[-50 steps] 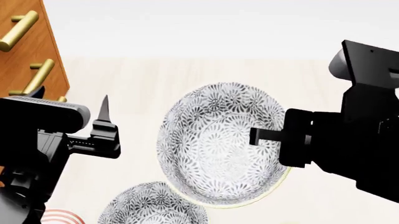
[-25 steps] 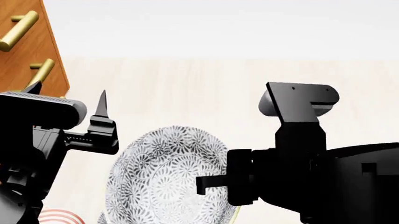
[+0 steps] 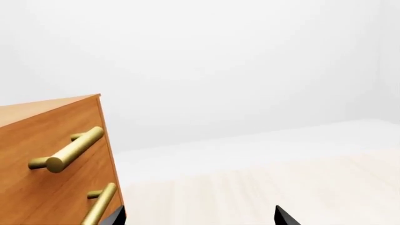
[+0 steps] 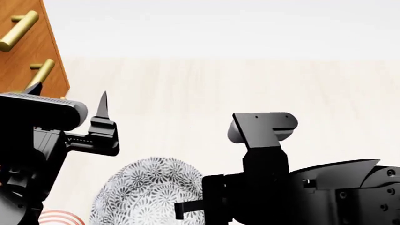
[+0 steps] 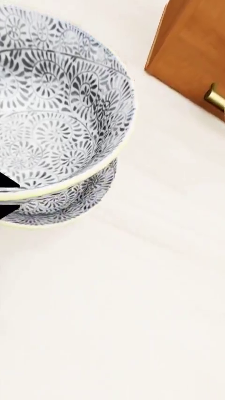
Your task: Stack the bowl at the front on the bowl in the middle.
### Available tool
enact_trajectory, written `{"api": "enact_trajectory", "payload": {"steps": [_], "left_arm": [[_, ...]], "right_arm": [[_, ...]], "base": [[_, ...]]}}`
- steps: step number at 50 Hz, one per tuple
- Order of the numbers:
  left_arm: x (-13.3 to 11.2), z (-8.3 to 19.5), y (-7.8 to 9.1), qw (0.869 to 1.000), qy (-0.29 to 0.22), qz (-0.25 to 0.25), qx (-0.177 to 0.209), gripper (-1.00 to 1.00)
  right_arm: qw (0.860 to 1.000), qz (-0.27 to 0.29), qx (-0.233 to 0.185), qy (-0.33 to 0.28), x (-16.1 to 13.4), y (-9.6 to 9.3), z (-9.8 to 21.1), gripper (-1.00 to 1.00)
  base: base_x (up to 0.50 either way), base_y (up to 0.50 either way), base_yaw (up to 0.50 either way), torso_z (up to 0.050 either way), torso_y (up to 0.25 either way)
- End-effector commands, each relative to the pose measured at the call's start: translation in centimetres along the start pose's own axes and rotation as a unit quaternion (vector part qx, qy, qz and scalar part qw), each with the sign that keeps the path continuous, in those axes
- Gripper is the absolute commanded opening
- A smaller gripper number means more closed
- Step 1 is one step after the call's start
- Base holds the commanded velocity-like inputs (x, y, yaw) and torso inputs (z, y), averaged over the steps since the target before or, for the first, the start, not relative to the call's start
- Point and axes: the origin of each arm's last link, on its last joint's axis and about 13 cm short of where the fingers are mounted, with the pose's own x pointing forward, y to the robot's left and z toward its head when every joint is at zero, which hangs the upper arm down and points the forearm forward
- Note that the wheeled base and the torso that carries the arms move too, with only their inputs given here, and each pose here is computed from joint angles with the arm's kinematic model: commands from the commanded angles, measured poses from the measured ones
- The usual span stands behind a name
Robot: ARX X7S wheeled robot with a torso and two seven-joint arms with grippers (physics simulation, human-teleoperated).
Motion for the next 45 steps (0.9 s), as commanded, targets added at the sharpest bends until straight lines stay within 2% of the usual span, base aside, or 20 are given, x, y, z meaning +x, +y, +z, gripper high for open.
{"api": "enact_trajectory", "payload": {"steps": [1,19,21,23,24,25,27,29,33,34,35,37,38,40,42,43,45], "left_arm": [[0.0,-0.1,-0.1,1.0,0.001,-0.002,0.001,1.0],[0.0,-0.2,-0.1,1.0,0.003,-0.001,0.004,1.0],[0.0,-0.2,-0.1,1.0,0.003,-0.001,0.003,1.0],[0.0,-0.2,-0.1,1.0,0.002,-0.001,0.003,1.0],[0.0,-0.2,-0.1,1.0,0.002,-0.001,0.003,1.0],[0.0,-0.2,-0.1,1.0,0.002,-0.001,0.001,1.0],[0.0,-0.1,-0.1,1.0,-0.001,-0.001,-0.003,1.0],[-0.1,-0.1,-0.1,1.0,-0.005,-0.001,-0.006,1.0],[-0.3,0.3,-0.1,1.0,-0.022,0.001,-0.019,1.0],[-0.3,0.4,-0.1,0.999,-0.032,-0.003,-0.025,1.0],[-0.4,0.5,-0.1,0.999,-0.036,0.001,-0.026,1.0],[-0.6,0.6,-0.1,0.998,-0.056,-0.004,-0.034,1.0],[-0.8,0.7,-0.2,0.997,-0.067,0.003,-0.036,1.0],[-1.1,0.8,-0.2,0.996,-0.082,0.003,-0.043,1.0],[-1.4,1.1,-0.2,0.994,-0.101,0.001,-0.05,1.0],[-1.5,1.3,-0.1,0.992,-0.113,0.008,-0.054,1.0],[-1.8,1.5,-0.1,0.991,-0.122,0.009,-0.054,1.0]], "right_arm": [[1.0,0.005,0.005,0.01,0.9,-0.3,-0.3,1.0],[1.0,0.005,0.0,0.014,0.6,-0.1,-0.3,1.0],[1.0,-0.001,-0.002,-0.01,0.2,0.0,-0.1,1.0],[0.989,-0.051,-0.05,-0.133,-0.4,0.2,0.5,1.0],[0.989,-0.051,-0.05,-0.133,-0.4,0.1,0.5,1.0],[0.968,-0.084,-0.059,-0.227,-0.8,0.2,1.1,1.0],[0.937,-0.125,-0.093,-0.313,-0.9,0.2,0.9,1.0],[0.891,-0.194,-0.127,-0.391,-1.0,0.3,0.6,1.0],[0.824,-0.282,-0.137,-0.472,-1.3,0.5,-0.1,1.0],[0.812,-0.294,-0.149,-0.482,-1.3,0.6,-0.3,1.0],[0.792,-0.322,-0.163,-0.493,-1.2,0.7,-0.6,1.0],[0.768,-0.344,-0.172,-0.513,-1.2,0.8,-0.9,1.0],[0.746,-0.361,-0.184,-0.528,-1.1,0.9,-1.2,1.0],[0.73,-0.374,-0.189,-0.54,-1.1,0.9,-1.6,1.0],[0.729,-0.37,-0.191,-0.544,-1.1,1.0,-1.8,1.0],[0.722,-0.373,-0.192,-0.55,-1.2,1.0,-1.9,1.0],[0.724,-0.366,-0.188,-0.554,-1.3,1.2,-2.1,1.0]], "base": [[0.0,0.0,0.0,0.0,0.0],[0.0,0.0,0.0,0.0,0.0],[0.0,0.0,0.0,0.0,0.0],[0.0,0.0,0.0,0.0,0.0],[0.0,0.0,0.0,0.0,0.0],[0.0,0.0,0.0,0.0,0.0],[0.0,0.0,0.0,0.0,0.0],[0.0,0.0,0.0,0.0,0.0],[0.0,0.0,0.0,0.0,0.0],[0.0,0.0,0.0,0.0,0.0],[0.0,0.0,0.0,0.0,0.0],[0.0,0.0,0.0,0.0,0.0],[0.0,0.0,0.0,0.0,0.0],[0.0,0.0,0.0,0.0,0.0],[0.0,0.0,0.0,0.0,0.0],[0.0,0.0,0.0,0.0,0.0],[0.0,0.0,0.0,0.0,0.0]]}}
